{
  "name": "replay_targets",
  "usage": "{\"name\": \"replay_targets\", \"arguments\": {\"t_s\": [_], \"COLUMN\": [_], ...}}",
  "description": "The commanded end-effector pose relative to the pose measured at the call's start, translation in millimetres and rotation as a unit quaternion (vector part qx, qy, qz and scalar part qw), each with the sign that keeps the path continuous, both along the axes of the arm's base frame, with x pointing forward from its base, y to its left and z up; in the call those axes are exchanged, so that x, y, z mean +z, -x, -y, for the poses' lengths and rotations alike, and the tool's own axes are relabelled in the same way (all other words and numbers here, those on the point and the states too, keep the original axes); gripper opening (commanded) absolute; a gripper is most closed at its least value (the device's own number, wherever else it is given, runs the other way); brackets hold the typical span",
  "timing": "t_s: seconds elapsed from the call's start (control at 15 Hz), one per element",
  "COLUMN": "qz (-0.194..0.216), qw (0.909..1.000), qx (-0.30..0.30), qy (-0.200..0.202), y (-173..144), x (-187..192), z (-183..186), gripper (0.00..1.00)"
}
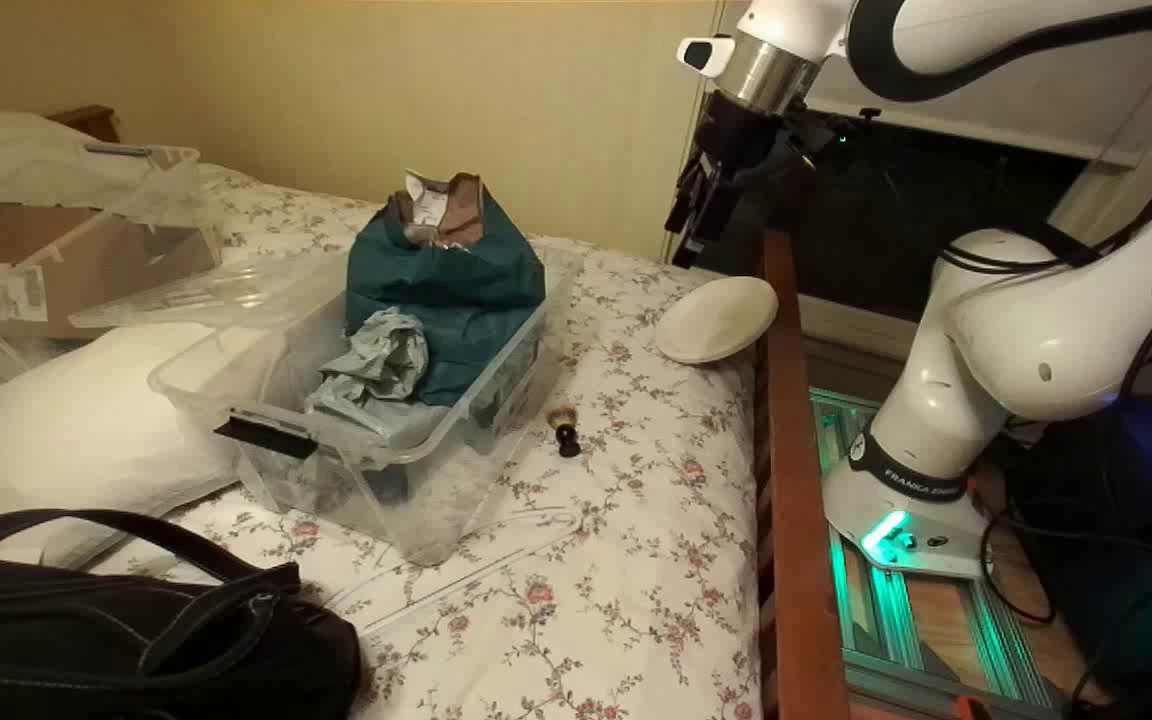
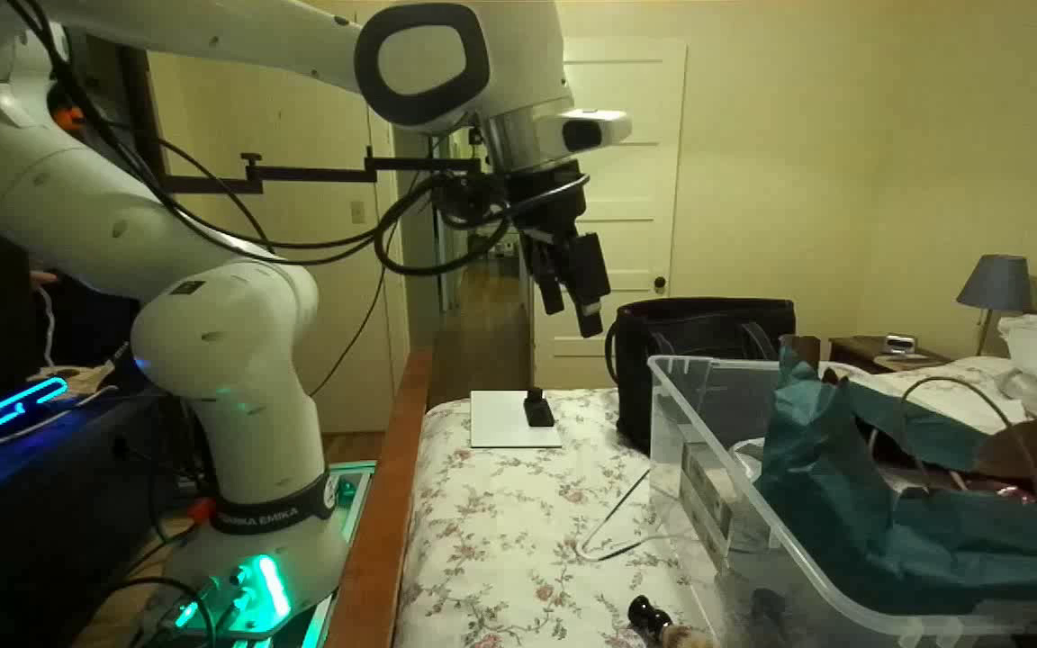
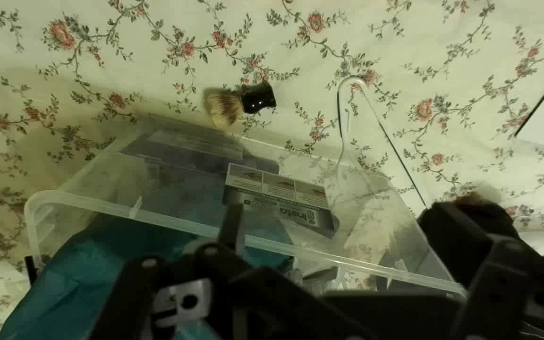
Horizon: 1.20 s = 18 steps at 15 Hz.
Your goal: Put the clothing hanger into the plastic container box
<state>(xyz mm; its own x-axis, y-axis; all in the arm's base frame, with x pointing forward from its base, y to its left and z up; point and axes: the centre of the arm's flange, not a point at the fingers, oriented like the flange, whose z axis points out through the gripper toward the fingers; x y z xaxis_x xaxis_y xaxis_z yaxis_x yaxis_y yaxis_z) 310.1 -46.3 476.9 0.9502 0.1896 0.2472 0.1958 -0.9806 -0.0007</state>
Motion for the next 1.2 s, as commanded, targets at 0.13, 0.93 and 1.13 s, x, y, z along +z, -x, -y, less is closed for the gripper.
{"name": "replay_targets", "arguments": {"t_s": [0.13,0.93,1.13], "qz": [0.000,-0.064,-0.031], "qw": [1.0000,0.9973,0.9989], "qx": [0.000,0.031,-0.034], "qy": [0.000,-0.015,-0.014], "y": [0,-15,-22], "x": [0,-72,-100], "z": [0,-53,-84], "gripper": [1.00,1.00,1.00]}}
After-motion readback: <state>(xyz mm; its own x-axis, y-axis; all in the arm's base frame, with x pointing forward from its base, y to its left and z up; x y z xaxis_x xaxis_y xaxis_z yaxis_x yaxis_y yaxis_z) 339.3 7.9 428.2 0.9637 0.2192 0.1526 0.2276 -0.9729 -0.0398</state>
